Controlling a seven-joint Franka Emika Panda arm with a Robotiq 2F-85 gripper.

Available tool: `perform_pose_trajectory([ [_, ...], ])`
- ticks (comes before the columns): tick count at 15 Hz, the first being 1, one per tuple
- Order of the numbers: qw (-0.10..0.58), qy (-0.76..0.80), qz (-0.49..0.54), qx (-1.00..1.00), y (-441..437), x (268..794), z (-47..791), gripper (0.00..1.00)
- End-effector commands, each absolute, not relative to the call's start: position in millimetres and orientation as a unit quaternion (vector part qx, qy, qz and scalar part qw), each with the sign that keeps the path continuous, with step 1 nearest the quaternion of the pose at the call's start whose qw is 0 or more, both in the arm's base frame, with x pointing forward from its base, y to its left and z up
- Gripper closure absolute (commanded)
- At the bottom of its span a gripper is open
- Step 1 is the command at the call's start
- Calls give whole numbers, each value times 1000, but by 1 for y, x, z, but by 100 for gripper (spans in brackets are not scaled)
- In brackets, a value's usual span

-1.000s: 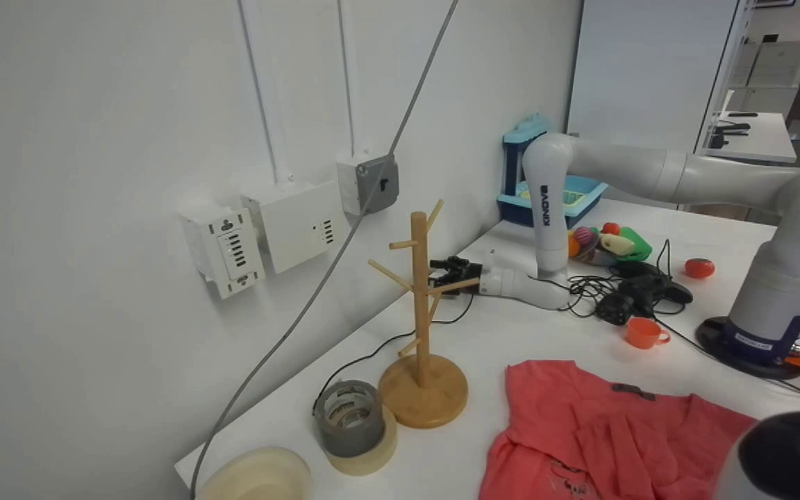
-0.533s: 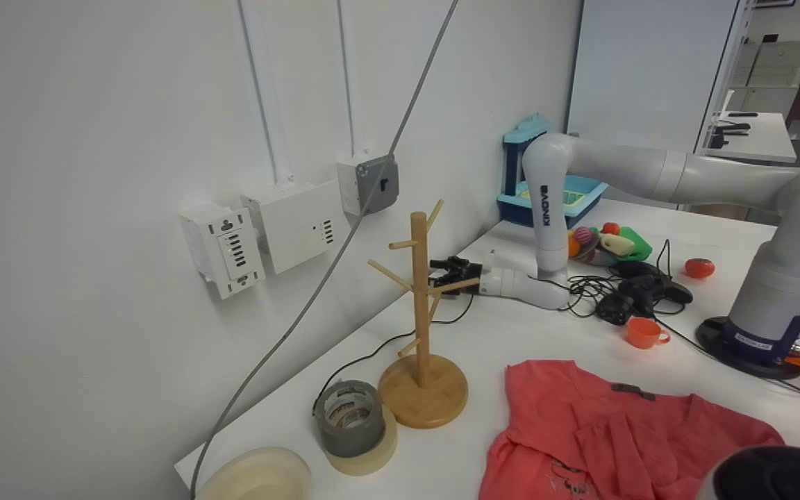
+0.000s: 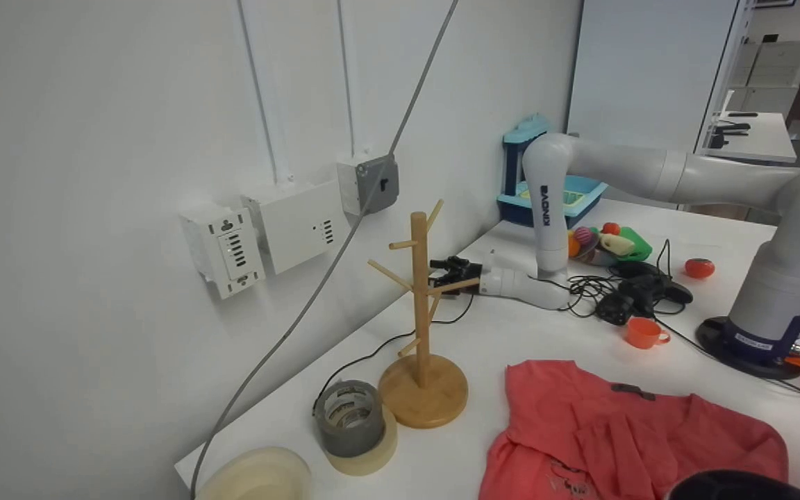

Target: Unfold the cloth on the table

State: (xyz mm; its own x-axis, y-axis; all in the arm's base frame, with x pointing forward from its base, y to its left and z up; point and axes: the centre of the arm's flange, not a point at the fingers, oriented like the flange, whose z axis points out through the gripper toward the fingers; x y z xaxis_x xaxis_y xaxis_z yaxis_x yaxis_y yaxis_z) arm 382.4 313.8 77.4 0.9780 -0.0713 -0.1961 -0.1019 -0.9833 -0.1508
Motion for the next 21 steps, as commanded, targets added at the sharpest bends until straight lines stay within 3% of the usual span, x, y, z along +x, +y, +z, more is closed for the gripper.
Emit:
perform_pose_trajectory([
  [1,104,34,130,-985,322,368,71,0],
  [12,117,-7,142,-983,335,354,104,0],
  [21,61,-35,149,-986,285,383,182,0],
])
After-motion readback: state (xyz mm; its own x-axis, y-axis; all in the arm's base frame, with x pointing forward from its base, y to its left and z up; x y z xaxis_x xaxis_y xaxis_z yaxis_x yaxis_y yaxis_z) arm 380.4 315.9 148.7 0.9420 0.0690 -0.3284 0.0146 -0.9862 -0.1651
